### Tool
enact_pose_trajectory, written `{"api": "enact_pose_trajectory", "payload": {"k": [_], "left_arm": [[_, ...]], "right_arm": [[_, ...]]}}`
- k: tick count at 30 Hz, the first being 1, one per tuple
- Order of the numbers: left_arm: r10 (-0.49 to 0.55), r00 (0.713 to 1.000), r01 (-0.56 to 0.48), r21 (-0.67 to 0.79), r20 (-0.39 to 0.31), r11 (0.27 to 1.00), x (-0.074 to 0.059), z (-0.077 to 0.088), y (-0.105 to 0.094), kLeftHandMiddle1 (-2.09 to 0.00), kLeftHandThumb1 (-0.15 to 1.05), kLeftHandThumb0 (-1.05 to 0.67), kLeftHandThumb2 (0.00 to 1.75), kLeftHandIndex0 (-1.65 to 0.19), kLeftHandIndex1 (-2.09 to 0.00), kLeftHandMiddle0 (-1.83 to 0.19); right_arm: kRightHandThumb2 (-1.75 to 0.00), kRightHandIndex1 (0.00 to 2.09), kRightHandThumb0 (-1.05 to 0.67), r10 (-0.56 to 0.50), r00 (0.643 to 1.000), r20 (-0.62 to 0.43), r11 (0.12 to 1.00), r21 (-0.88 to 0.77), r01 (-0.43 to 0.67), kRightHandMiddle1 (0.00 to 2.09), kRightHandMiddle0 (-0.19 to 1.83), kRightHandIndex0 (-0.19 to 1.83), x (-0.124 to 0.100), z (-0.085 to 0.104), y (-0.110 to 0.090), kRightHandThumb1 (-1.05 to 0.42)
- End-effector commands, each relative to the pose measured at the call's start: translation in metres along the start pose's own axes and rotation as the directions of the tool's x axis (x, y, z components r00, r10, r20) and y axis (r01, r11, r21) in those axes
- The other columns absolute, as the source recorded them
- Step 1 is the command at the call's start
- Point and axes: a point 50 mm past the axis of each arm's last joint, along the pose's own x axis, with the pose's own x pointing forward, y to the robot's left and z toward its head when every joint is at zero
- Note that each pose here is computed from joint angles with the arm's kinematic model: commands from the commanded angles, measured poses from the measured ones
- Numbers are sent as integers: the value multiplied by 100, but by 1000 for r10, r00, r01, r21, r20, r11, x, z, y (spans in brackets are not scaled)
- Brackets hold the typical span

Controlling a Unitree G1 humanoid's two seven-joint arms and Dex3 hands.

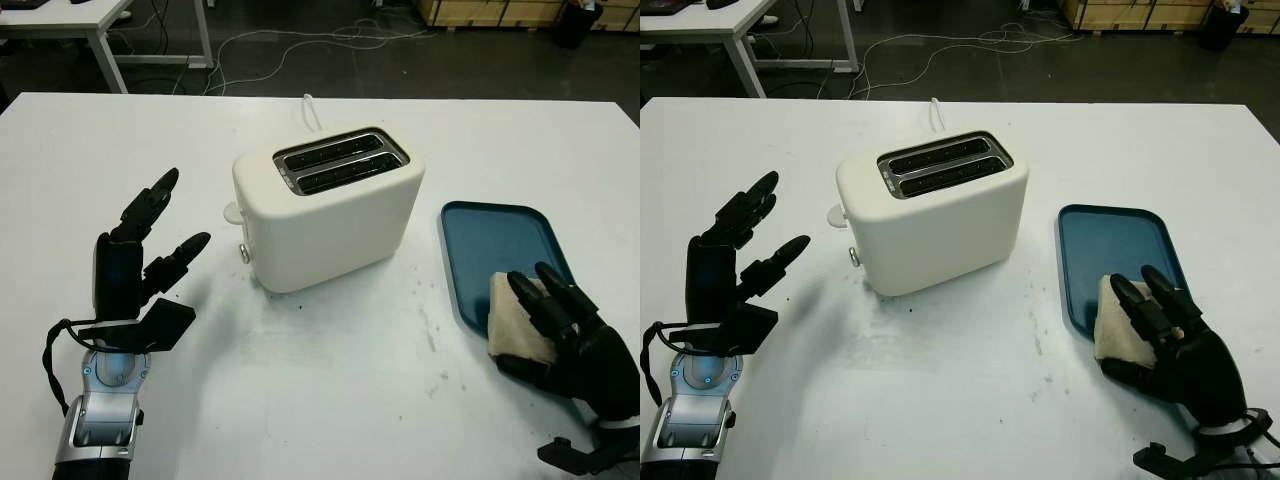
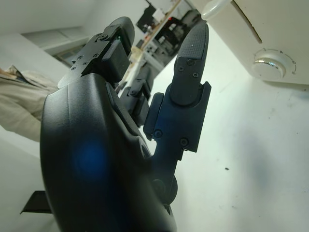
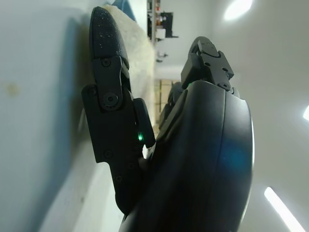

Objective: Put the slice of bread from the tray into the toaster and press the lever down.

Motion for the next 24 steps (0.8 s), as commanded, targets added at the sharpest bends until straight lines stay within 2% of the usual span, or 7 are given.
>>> {"api": "enact_pose_trajectory", "payload": {"k": [1, 4, 12, 14, 18, 24], "left_arm": [[-7, 1000, 7, 3, 21, 1000, 3, 2, 0, 0, 92, -51, 10, -50, 0, -59], [-8, 1000, 8, 5, 18, 1000, 3, 1, 0, 0, 92, -52, 11, -50, 0, -59], [-9, 1000, 9, 0, 24, 1000, 4, 1, 1, 0, 92, -51, 10, -50, 0, -58], [-9, 1000, 9, -3, 21, 1000, 4, 0, 0, 0, 92, -51, 10, -50, 0, -58], [-8, 1000, 8, 1, 17, 1000, 4, 0, 0, 0, 92, -50, 9, -50, 0, -58], [-5, 1000, 5, 0, 15, 1000, 3, 0, 2, 0, 92, -50, 10, -50, 0, -58]], "right_arm": [[-15, 0, -70, -39, 999, 3, 999, 32, 39, 0, 3, 0, 11, 3, -5, -92], [-12, 1, -73, -65, 998, 20, 997, 45, 64, 1, 5, 3, 21, 4, -13, -92], [-17, 0, -78, 67, 989, 128, 997, 39, -73, 0, 0, 0, 22, 12, -29, -92], [-21, 0, -81, 75, 985, 154, 995, 53, -84, 0, 0, 0, 23, 15, -32, -92], [-17, 1, -81, 63, 977, 202, 994, 78, -80, 0, 0, 3, 25, 24, -38, -92], [-10, 1, -82, 125, 972, 199, 986, 85, -144, 0, 0, 2, 12, 25, -24, -92]]}}
